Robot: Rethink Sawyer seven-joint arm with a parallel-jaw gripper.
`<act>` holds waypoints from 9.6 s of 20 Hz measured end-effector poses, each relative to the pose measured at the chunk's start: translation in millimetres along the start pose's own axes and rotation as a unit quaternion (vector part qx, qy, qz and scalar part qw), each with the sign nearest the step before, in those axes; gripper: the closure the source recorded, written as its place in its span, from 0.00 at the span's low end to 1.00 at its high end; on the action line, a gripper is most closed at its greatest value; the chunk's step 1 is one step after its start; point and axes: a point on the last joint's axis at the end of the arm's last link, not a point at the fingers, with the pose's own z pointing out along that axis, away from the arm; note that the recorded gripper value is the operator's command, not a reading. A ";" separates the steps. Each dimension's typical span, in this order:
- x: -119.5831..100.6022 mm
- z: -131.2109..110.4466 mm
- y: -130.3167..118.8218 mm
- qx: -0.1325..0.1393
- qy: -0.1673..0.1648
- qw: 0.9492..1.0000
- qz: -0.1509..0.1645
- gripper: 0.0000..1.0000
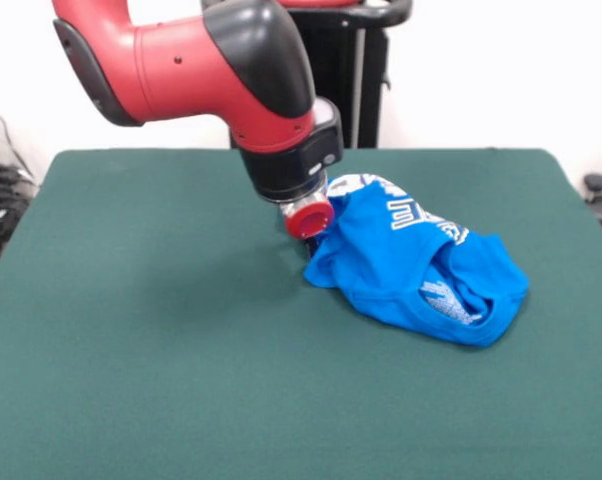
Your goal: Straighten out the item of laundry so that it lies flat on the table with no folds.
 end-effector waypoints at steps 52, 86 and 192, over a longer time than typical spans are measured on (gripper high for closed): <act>-0.7 -58.8 24.7 -0.038 -0.099 0.993 -0.048 0.00; 10.0 -18.4 31.5 -0.064 -0.046 0.997 -0.023 1.00; -225.1 -185.2 -11.3 -0.044 -0.358 0.928 -0.090 0.00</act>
